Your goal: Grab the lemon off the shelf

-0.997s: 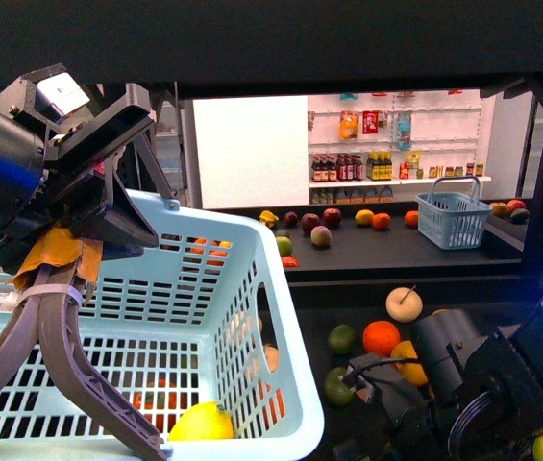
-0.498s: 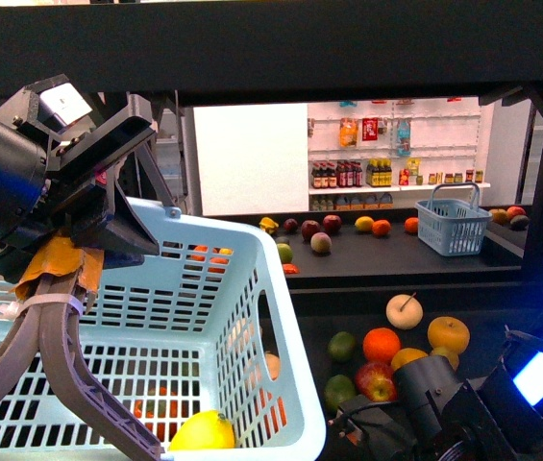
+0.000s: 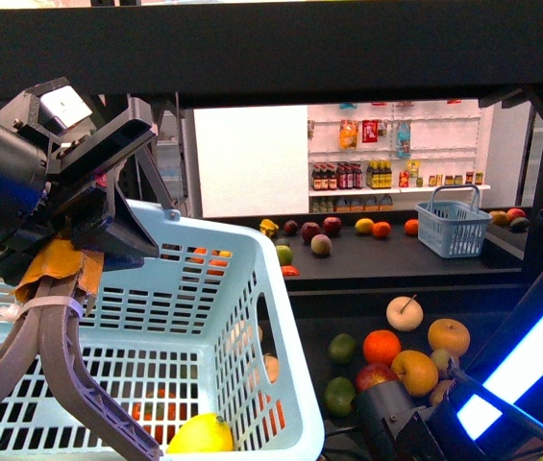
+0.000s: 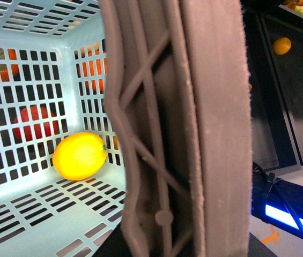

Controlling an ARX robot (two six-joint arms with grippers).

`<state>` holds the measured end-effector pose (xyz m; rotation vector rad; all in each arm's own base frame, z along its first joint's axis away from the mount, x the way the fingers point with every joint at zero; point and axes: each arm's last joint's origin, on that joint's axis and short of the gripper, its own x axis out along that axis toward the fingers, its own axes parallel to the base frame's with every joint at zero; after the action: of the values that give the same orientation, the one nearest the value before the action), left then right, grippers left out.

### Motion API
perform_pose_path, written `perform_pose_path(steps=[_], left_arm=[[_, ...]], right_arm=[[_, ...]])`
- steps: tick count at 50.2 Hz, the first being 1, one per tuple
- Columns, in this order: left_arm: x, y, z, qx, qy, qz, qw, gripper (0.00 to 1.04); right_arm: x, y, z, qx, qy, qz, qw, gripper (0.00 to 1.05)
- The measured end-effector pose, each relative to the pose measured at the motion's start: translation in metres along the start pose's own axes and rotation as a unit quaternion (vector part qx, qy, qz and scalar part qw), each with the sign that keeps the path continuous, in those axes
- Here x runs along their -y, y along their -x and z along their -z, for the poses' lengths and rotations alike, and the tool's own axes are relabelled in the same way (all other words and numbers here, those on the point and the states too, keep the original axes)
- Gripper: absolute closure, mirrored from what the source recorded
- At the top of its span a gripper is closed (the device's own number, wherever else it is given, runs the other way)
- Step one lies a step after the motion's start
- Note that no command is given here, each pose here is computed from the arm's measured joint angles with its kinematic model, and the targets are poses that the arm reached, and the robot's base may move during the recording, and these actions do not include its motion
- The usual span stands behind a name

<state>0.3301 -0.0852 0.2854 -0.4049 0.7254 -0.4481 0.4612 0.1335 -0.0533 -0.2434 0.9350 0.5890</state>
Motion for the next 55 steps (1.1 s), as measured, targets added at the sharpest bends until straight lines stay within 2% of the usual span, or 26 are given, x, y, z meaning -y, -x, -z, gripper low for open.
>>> perform_pose_path(steps=[10,33,35,41,44,50,55], left_arm=[[0.000,0.000,0.000,0.000,0.000,0.000,1.000,0.90],[0.000,0.000,0.000,0.000,0.000,0.000,1.000,0.90],[0.000,0.000,0.000,0.000,0.000,0.000,1.000,0.90],[0.000,0.000,0.000,0.000,0.000,0.000,1.000,0.90],[0.000,0.000,0.000,0.000,0.000,0.000,1.000,0.90],[0.000,0.000,0.000,0.000,0.000,0.000,1.000,0.90],[0.000,0.000,0.000,0.000,0.000,0.000,1.000,0.90]], right_arm=[[0.003,-0.009,0.002,-0.010,0.007,0.022,1.000,0.08],[0.001,-0.019,0.014,-0.028,0.016,0.023,0.999,0.08],[0.001,-0.019,0.014,-0.028,0.016,0.024,0.999,0.11],[-0.001,-0.021,0.009,-0.018,0.021,0.025,0.999,0.34],[-0.003,-0.021,0.006,-0.014,0.024,0.024,0.999,0.43],[-0.007,-0.022,0.002,-0.011,0.028,0.024,0.999,0.50],[-0.010,-0.023,0.000,-0.008,0.032,0.026,0.999,0.51]])
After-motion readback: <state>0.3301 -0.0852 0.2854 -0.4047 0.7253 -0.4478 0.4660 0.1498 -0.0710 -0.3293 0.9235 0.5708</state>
